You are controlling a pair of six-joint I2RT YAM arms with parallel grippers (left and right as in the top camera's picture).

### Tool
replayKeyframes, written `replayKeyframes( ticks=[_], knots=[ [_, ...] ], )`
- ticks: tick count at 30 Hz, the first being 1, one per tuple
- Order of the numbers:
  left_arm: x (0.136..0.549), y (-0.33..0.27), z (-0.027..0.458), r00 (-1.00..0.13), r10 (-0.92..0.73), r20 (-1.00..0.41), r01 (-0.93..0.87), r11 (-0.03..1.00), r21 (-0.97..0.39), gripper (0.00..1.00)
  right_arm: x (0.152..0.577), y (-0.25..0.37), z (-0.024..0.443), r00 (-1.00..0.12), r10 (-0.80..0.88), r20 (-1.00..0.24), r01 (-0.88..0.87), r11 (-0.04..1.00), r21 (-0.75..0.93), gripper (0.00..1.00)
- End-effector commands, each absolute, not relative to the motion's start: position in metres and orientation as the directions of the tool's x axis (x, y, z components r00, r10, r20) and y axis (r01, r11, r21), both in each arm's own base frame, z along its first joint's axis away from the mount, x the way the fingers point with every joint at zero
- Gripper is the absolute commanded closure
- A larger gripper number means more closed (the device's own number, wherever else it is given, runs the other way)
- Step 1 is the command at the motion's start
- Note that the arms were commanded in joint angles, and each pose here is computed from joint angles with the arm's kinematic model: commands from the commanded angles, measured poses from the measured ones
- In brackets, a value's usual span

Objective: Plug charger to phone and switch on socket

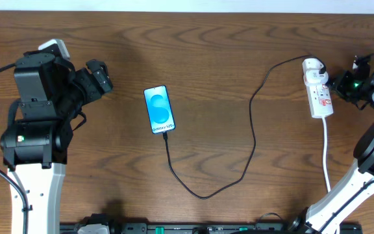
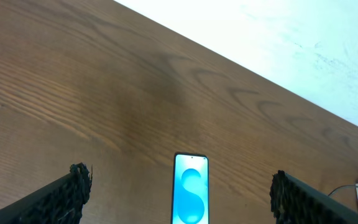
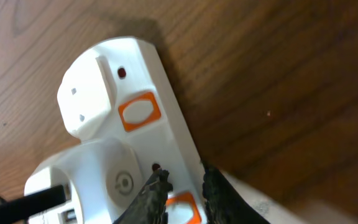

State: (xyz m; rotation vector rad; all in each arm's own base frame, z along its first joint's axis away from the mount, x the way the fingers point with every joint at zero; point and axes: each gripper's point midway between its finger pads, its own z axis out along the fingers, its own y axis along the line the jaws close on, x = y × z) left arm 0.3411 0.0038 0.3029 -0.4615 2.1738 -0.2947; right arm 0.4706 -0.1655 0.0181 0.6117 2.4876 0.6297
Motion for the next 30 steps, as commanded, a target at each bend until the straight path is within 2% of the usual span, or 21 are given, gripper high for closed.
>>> replayKeyframes(
  ticks=[1,9,20,30],
  knots=[
    [0.341,0.009,0.301,-0.550,-0.427,-0.718,-0.239,0.904,-0.355,0.07,0.457,-0.126,-0.006,-0.832,0.498,-0.245,0.261,0.740,0.620,0.77],
    [0.341,0.009,0.301,-0.550,-0.428,-0.717,-0.239,0.904,-0.355,0.07,0.451,-0.137,0.001,-0.829,0.495,-0.261,0.267,0.760,0.593,0.73],
    [0.341,0.009,0.301,-0.550,-0.427,-0.718,-0.239,0.904,-0.355,0.07,0.443,-0.148,-0.008,-0.841,0.476,-0.258,0.296,0.803,0.517,0.73],
    [0.341,0.009,0.301,-0.550,-0.427,-0.718,-0.239,0.904,-0.355,0.07,0.443,-0.151,-0.006,-0.839,0.479,-0.258,0.306,0.808,0.504,0.80]
  ],
)
